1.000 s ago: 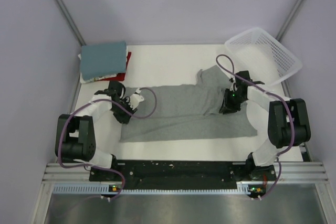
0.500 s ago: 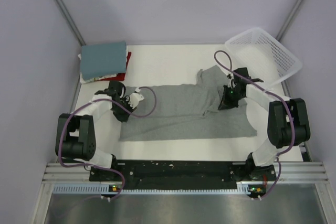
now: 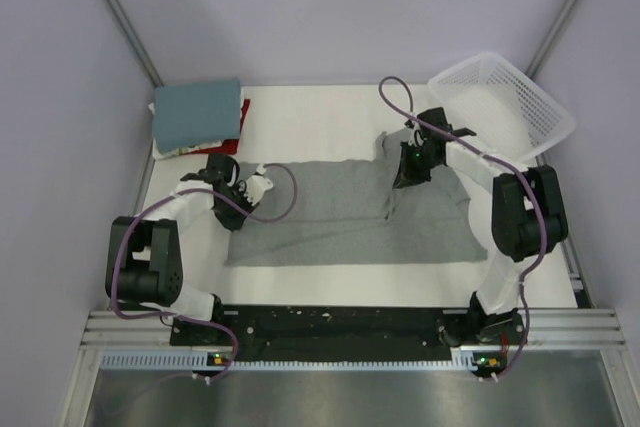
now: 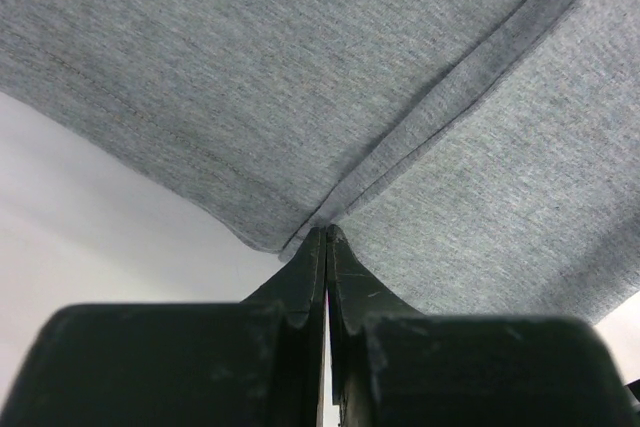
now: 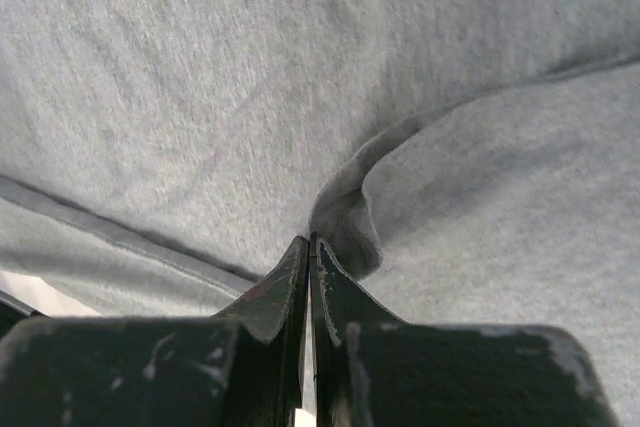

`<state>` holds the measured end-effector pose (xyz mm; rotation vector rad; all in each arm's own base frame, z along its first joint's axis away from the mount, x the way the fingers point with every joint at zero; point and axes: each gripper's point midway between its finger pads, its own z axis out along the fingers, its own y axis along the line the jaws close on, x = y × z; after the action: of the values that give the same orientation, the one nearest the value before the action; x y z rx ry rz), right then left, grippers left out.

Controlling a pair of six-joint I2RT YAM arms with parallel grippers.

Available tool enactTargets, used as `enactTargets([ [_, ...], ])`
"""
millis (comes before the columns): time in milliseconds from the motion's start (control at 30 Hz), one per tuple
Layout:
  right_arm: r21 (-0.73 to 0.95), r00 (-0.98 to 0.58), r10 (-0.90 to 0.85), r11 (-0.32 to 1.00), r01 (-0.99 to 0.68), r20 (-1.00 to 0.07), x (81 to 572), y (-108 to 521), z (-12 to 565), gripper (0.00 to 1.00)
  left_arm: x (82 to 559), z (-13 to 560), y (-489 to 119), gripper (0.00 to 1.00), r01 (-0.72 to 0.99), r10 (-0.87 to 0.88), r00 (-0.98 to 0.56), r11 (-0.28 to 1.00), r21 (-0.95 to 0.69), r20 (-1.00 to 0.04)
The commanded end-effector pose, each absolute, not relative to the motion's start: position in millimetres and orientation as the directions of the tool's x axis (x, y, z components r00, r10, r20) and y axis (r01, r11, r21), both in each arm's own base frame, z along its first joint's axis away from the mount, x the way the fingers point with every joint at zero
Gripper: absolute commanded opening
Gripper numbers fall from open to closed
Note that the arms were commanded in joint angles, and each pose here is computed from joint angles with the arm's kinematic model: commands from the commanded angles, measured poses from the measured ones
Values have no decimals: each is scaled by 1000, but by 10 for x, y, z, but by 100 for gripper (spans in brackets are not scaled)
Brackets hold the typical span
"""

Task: Fold and stack the t-shirts
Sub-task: Fold the flattened tshirt in 1/3 of the way

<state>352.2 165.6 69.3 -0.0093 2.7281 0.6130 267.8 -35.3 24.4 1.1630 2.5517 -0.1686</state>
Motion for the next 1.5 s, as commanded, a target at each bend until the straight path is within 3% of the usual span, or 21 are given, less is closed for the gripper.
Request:
enactTargets([
  [0, 407, -924, 9, 899, -160, -383, 3730, 1898, 736, 0, 2686, 281, -359, 0, 746, 703, -606, 665, 42, -371],
  [267, 402, -913, -101, 875, -271, -396, 3754, 2229, 687, 1, 2640, 242, -350, 0, 750, 709, -607, 660, 35, -360],
  [300, 401, -913, -109, 874, -276, -392, 3747, 2254, 669, 5, 2645, 242, -348, 0, 750, 709, -607, 660, 36, -359],
  [400, 419, -914, -125, 859, -294, -386, 3734, 2327, 663, 32, 2643, 239, -350, 0, 751, 710, -606, 659, 35, -359],
  [500, 431, -881, -164, 823, -371, -444, 3761, 2474, 889, 46, 2644, 238, -342, 0, 751, 711, -607, 660, 38, -356],
  [600, 385, -803, -193, 799, -463, -564, 3838, 2542, 1342, 53, 2657, 249, -330, 0, 748, 711, -608, 662, 45, -353],
  [700, 299, -763, -175, 848, -438, -622, 3919, 2353, 1547, 54, 2680, 280, -321, 0, 744, 710, -607, 666, 59, -357],
  [767, 258, -781, -156, 889, -378, -605, 3926, 2163, 1477, 45, 2691, 297, -314, 0, 738, 705, -610, 672, 66, -362],
  [800, 247, -806, -146, 907, -340, -574, 3900, 2064, 1370, 33, 2691, 301, -318, 0, 736, 703, -611, 674, 65, -365],
  [867, 236, -849, -138, 927, -292, -510, 3800, 1969, 1150, 20, 2686, 312, -329, 0, 735, 700, -612, 675, 61, -370],
  [1033, 244, -906, -146, 935, -257, -397, 3606, 1950, 712, 0, 2657, 300, -321, 0, 736, 701, -614, 674, 58, -362],
  [1300, 247, -927, -179, 931, -268, -330, 3614, 2025, 359, 0, 2672, 339, -294, 1, 729, 700, -616, 681, 78, -362],
  [1367, 251, -926, -187, 928, -276, -327, 3630, 2043, 338, 0, 2696, 350, -288, 9, 720, 694, -623, 689, 81, -362],
  [1467, 238, -915, -193, 928, -288, -355, 3681, 2035, 436, 0, 2751, 397, -273, 34, 706, 684, -631, 702, 95, -366],
])
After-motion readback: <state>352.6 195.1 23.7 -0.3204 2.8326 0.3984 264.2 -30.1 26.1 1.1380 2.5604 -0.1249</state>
